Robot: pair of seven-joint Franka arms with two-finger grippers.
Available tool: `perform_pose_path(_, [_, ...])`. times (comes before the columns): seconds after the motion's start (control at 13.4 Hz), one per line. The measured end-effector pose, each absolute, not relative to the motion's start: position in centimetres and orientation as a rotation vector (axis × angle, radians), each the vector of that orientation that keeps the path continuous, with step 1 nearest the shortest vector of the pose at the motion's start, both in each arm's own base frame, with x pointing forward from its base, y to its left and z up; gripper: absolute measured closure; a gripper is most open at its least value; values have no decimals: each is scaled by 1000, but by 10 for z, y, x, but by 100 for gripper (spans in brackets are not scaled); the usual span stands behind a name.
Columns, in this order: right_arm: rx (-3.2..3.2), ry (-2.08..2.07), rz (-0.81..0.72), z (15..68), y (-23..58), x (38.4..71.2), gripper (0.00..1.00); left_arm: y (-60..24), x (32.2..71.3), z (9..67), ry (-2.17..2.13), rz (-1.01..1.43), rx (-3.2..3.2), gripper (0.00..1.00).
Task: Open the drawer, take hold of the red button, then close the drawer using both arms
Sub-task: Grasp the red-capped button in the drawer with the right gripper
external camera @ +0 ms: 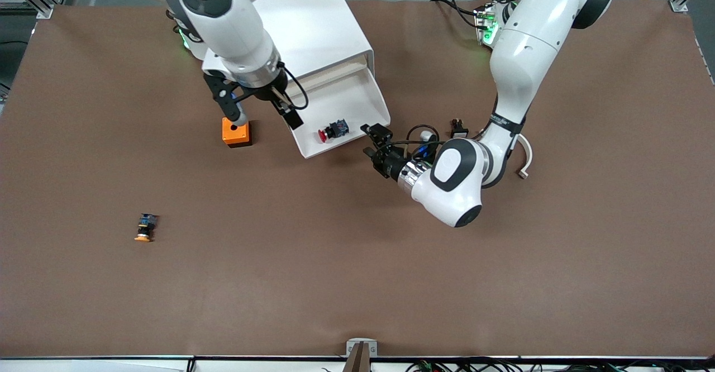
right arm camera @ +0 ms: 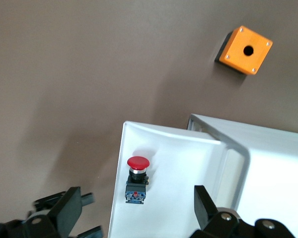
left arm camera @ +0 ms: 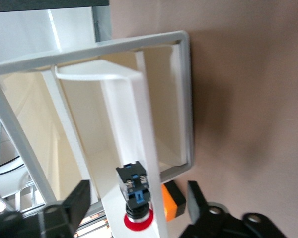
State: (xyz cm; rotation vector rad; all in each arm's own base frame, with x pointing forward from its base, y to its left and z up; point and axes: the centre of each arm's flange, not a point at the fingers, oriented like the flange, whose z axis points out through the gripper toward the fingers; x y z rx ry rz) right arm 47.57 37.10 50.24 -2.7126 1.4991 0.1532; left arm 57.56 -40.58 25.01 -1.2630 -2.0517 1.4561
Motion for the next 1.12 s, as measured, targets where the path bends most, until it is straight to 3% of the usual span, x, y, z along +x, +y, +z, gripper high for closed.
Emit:
perform_pose_path(0.07, [-2706,1512,151,490,381,473,0,-395,584,254,-2074,1433,-1278,1])
perform_pose_path(0.74, [-2743,1560,49,380,457,417,0,-306,633,278,-2175,1076,-1587,0])
perform_pose_path(1.12, [-2725,1591,12,347,473,412,0,-276,645,298,-1993,879,-2009,0])
